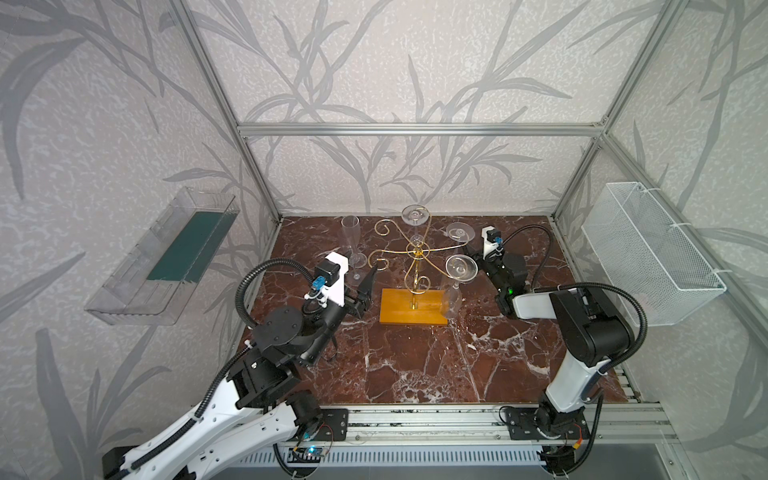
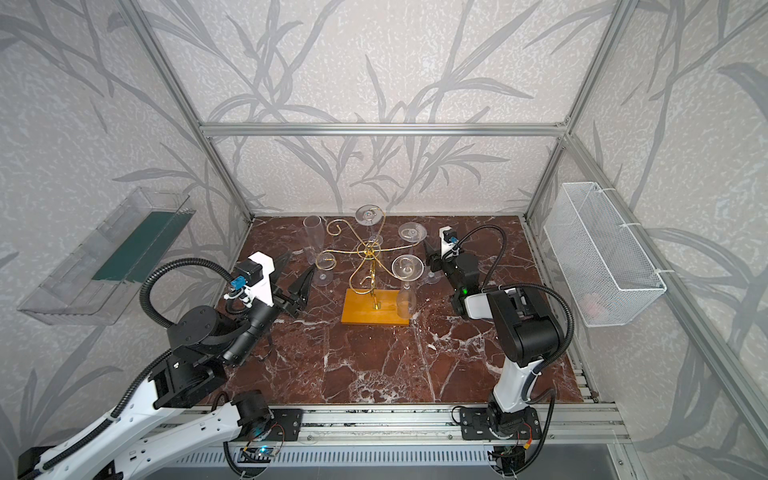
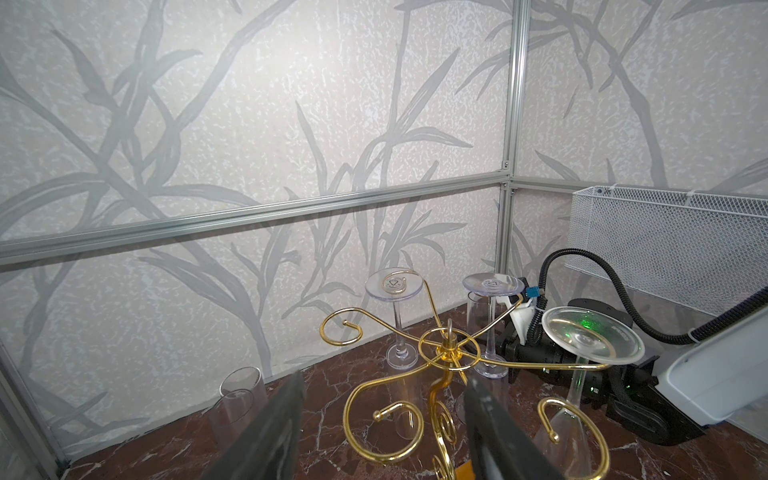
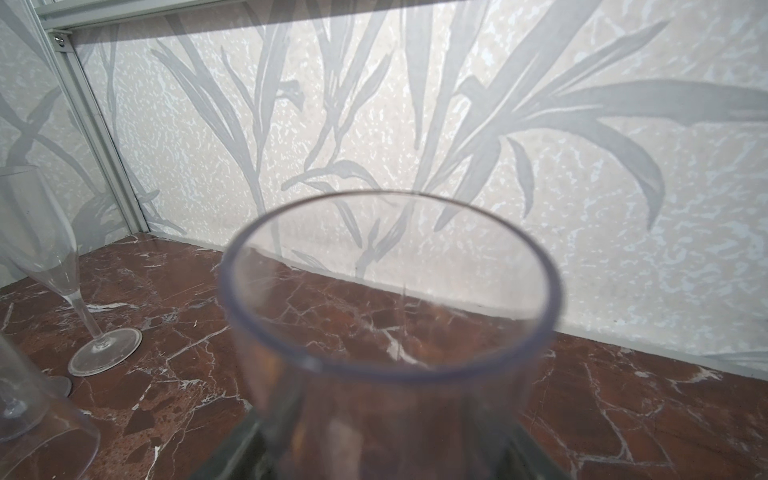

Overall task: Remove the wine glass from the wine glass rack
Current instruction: 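Open the right gripper and draw it back from the standing glass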

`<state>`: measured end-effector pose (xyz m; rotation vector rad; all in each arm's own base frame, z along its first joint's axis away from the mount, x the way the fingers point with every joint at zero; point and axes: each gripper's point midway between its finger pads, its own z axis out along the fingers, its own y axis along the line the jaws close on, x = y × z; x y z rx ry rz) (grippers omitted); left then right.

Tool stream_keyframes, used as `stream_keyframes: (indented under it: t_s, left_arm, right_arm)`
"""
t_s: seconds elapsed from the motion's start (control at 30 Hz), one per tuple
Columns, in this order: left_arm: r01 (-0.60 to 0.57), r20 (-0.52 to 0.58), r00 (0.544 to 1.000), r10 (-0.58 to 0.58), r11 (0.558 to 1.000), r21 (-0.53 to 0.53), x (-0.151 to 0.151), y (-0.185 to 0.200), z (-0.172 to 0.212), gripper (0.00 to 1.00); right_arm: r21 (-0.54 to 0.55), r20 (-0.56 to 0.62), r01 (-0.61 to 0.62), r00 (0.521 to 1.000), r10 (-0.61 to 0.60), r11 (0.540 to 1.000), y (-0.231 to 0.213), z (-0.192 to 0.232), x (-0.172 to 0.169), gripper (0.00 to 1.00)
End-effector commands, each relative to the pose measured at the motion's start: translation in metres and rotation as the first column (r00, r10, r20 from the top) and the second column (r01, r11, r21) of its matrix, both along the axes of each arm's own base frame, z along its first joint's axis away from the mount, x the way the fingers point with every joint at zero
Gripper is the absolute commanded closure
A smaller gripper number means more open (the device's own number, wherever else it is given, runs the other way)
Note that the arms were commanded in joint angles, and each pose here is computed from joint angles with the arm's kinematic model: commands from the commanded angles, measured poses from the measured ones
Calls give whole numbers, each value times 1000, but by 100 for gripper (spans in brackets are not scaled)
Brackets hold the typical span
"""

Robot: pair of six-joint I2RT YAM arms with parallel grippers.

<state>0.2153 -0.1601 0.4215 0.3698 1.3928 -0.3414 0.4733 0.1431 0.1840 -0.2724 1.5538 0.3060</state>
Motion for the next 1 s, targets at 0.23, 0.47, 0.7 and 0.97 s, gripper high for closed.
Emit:
stream_keyframes:
  t_s: [0.23, 0.47, 0.7, 0.97]
  left_arm:
    - [5, 14, 1000, -5, 999, -42, -6, 7, 2, 37]
    - [26, 22, 999, -24, 997, -71, -13, 12, 3, 36]
    - [29, -5, 1000, -30, 995, -97, -20, 22, 0, 36]
    - [21, -14, 1000, -23, 994, -103, -28, 34, -2, 36]
  right_arm:
    - [-5, 70, 4, 998, -4, 1000, -6, 48, -9, 14]
    - [4, 65, 31, 997, -32, 1000, -21, 71, -31, 1]
    - [1, -13, 67, 998, -67, 998, -35, 92, -64, 1]
    - [89, -207, 267, 947, -244, 960, -78, 106, -106, 1]
